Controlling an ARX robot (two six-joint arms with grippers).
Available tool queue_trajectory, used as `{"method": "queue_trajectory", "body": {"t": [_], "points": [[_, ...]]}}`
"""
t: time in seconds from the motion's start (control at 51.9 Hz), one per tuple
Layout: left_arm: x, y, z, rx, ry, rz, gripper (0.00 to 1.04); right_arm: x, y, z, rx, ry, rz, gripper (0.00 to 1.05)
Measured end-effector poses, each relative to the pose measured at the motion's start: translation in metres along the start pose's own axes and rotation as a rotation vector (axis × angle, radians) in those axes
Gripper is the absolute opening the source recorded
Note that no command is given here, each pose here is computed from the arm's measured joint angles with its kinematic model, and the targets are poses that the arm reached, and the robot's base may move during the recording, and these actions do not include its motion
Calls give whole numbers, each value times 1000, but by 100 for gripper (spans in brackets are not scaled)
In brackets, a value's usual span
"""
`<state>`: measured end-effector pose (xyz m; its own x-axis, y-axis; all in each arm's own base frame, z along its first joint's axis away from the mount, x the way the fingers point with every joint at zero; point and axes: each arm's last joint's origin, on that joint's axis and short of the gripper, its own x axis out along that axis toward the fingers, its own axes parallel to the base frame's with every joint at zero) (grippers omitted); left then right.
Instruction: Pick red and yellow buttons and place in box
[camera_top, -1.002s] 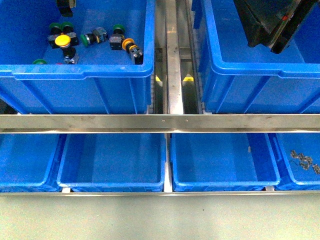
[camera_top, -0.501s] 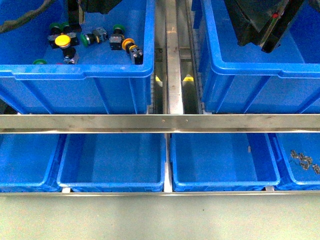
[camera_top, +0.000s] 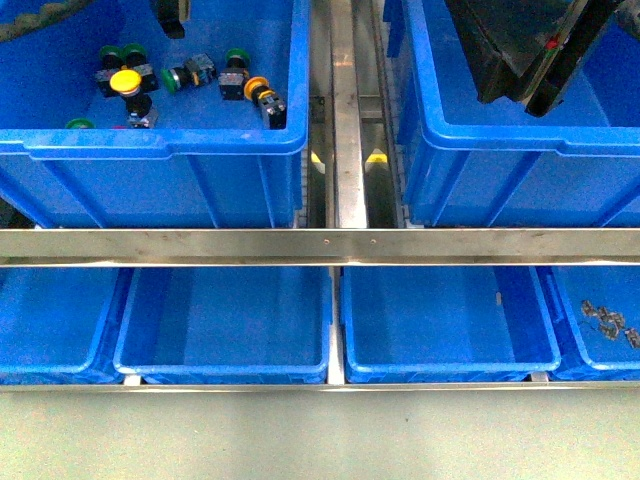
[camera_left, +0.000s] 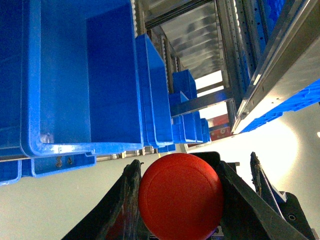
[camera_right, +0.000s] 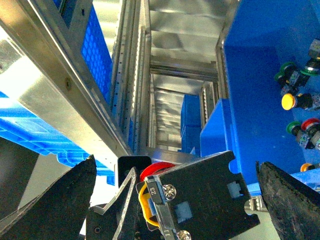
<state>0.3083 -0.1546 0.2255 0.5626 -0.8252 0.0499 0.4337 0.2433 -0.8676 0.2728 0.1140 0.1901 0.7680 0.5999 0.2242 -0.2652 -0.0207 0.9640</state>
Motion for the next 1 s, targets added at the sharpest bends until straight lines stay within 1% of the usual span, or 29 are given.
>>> {"method": "queue_trajectory", "body": {"t": [0.25,0.79,1.002], "points": [[6,0,-7,-12,21,-6,35,0,0,1,-2,-2,5,97],[6,2,-9,-13,20,6,35,-1,1,3,-19,-10,6,97],[6,2,-11,-12,23,9,35,-2,7,5,-28,-16,25,97]]}}
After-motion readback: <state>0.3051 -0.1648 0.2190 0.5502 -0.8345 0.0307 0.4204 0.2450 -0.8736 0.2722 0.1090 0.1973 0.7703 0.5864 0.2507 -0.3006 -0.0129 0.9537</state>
